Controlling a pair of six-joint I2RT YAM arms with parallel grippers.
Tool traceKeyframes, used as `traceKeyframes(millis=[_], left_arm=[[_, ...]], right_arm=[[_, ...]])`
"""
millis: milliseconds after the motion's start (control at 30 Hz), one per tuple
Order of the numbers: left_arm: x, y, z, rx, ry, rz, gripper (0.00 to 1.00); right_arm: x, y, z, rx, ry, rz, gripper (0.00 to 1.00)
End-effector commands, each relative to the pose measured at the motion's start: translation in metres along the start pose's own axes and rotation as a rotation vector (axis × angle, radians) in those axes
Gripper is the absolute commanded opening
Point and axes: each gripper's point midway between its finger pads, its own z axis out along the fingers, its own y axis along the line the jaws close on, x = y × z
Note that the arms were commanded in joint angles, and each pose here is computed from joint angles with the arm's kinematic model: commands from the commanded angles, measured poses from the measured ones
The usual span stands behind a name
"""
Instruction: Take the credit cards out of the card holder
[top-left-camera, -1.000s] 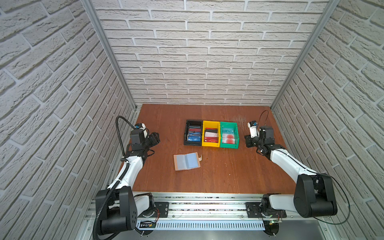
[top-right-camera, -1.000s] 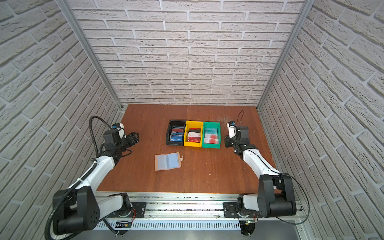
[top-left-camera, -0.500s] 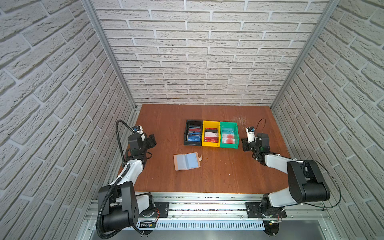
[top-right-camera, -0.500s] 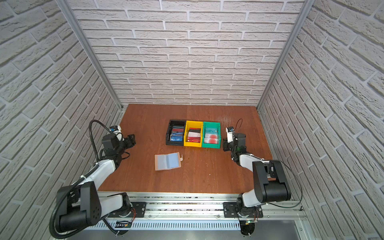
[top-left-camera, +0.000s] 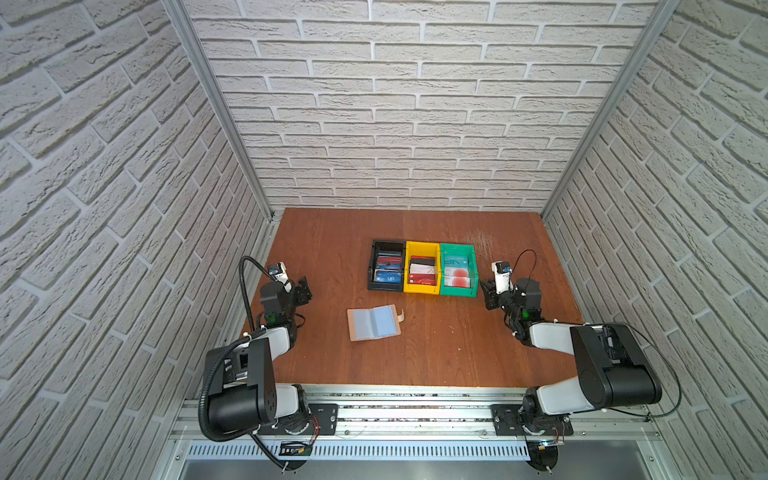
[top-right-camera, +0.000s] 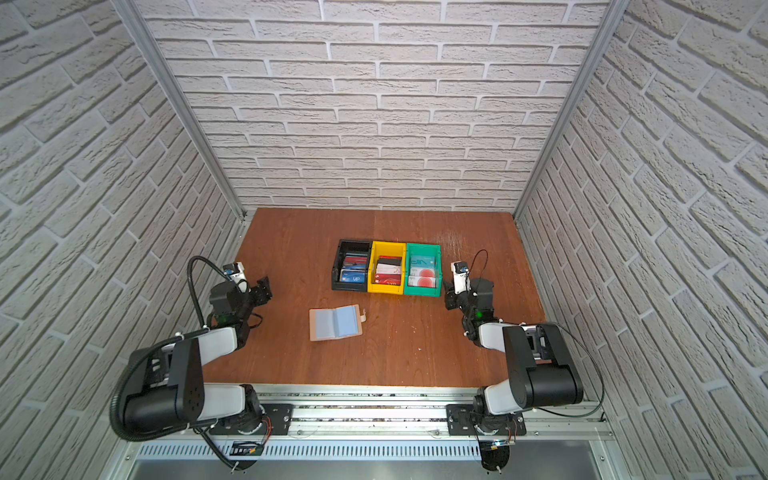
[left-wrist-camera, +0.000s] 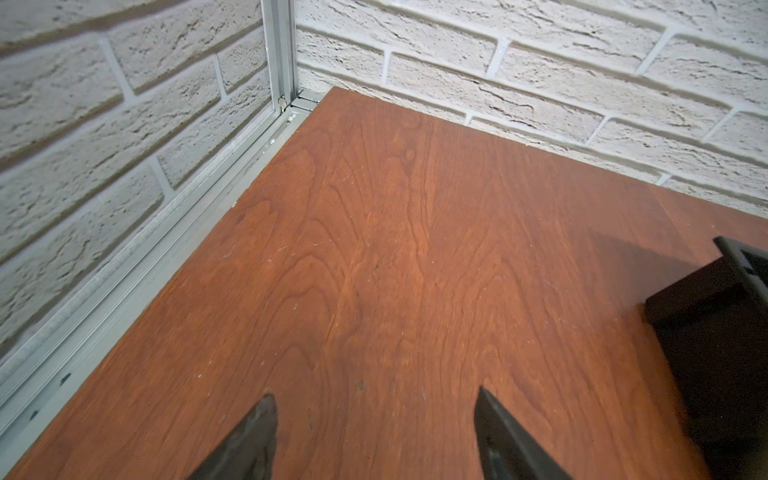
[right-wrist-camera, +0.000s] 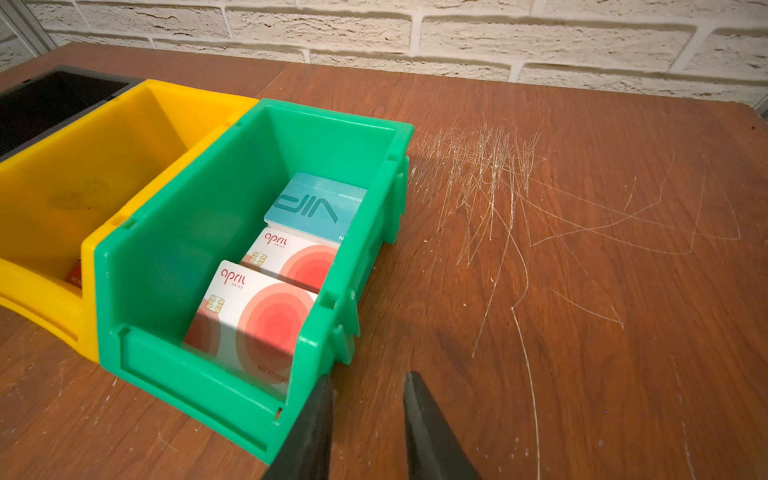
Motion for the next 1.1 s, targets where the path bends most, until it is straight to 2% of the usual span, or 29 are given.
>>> traceKeyframes(millis=[0,167,300,333,367,433,467,833,1067], left_arm=[[-0.014,0.005,0.005,-0.013,-0.106,0.033,0.75],[-0.011,-0.009,0.011,0.048,-0.092,0.078,0.78],[0.004,-0.032,0.022,0.129,-0.057,0.172,0.82],[0.004,-0.035,0.027,0.126,-0.069,0.184,0.85],[0.008,-0.034,0.025,0.11,-0.029,0.195,0.87],[0.006,-0.03,0.028,0.07,-0.051,0.187,0.91],[0.006,-0.029,0.027,0.06,-0.04,0.188,0.98],[0.007,-0.032,0.028,0.043,-0.037,0.216,0.98],[0.007,-0.032,0.028,0.043,-0.037,0.217,0.98]], right_arm=[[-0.016,0.002,-0.001,-0.009,-0.062,-0.021,0.31],[-0.016,0.002,0.0,-0.009,-0.059,-0.02,0.33],[-0.015,0.002,0.0,-0.009,-0.058,-0.019,0.34],[-0.016,0.002,0.0,-0.009,-0.059,-0.02,0.34],[-0.016,0.002,0.0,-0.01,-0.059,-0.019,0.34],[-0.016,0.002,0.0,-0.009,-0.059,-0.02,0.34],[-0.016,0.002,0.0,-0.01,-0.059,-0.02,0.34],[-0.016,0.002,0.0,-0.009,-0.059,-0.02,0.36],[-0.016,0.002,0.0,-0.009,-0.059,-0.02,0.47]])
